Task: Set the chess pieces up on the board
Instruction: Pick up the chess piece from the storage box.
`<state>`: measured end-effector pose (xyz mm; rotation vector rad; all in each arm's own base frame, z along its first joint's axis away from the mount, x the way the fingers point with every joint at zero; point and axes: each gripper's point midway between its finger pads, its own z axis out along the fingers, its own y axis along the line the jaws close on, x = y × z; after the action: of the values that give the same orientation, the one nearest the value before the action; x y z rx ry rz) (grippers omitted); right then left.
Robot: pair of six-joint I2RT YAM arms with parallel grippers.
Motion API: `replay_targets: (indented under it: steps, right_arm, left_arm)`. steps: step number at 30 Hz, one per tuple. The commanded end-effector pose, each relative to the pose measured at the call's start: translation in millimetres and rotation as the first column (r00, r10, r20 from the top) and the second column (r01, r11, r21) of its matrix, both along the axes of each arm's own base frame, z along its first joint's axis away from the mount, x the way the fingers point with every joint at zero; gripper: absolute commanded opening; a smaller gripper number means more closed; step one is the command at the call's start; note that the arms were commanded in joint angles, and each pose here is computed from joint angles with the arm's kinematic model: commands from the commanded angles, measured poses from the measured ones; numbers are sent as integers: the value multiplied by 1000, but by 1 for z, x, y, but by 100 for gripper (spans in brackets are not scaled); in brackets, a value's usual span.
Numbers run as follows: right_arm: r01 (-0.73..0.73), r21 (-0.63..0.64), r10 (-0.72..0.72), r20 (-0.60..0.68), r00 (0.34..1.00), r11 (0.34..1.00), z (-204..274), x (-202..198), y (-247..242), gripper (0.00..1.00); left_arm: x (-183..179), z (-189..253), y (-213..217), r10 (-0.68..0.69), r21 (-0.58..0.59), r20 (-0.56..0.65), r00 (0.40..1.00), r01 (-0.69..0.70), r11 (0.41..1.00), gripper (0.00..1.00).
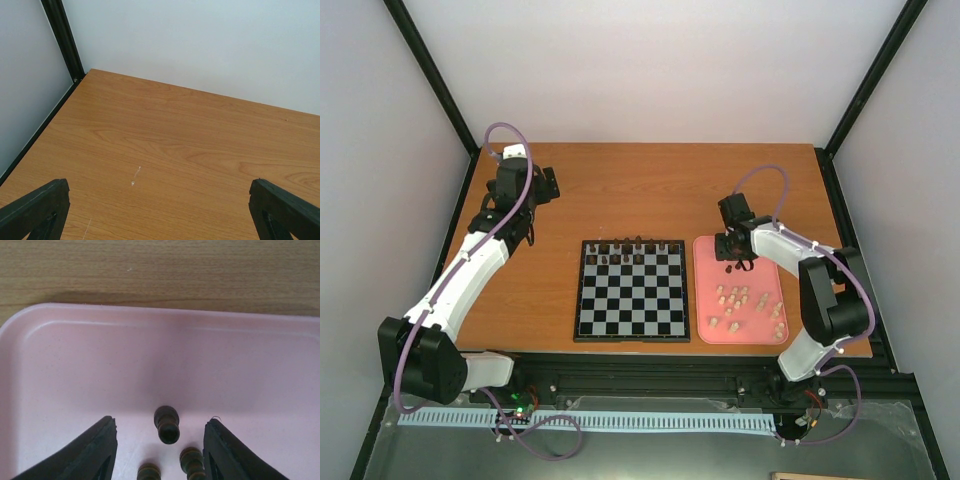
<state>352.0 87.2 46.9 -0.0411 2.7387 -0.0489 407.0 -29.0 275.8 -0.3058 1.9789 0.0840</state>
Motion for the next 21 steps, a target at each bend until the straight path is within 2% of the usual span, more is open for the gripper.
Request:
replay_targets:
  steps: [1,3,10,14,21]
  right_arm:
    - [13,15,-13,4,1000,1000,-6,5,-4,44]
    - [19,23,-19,-4,1000,1000,-9,5,-6,40]
    - [28,23,-27,-20,999,999,-15,3,-9,38]
    - [27,38,-26,-26,999,999,-19,4,-8,31]
    - [22,47,-20,-39,999,999,-23,4,-6,26]
  left_arm:
    - [5,18,-2,-4,-2,42,999,4,1000,100]
    - [5,18,-2,-1,-2,41,999,2,1000,100]
    - [5,17,-2,-2,-2,40,999,2,1000,100]
    - [5,18,-2,-1,-4,41,999,1,1000,100]
    - [5,18,-2,-2,-3,41,999,2,1000,100]
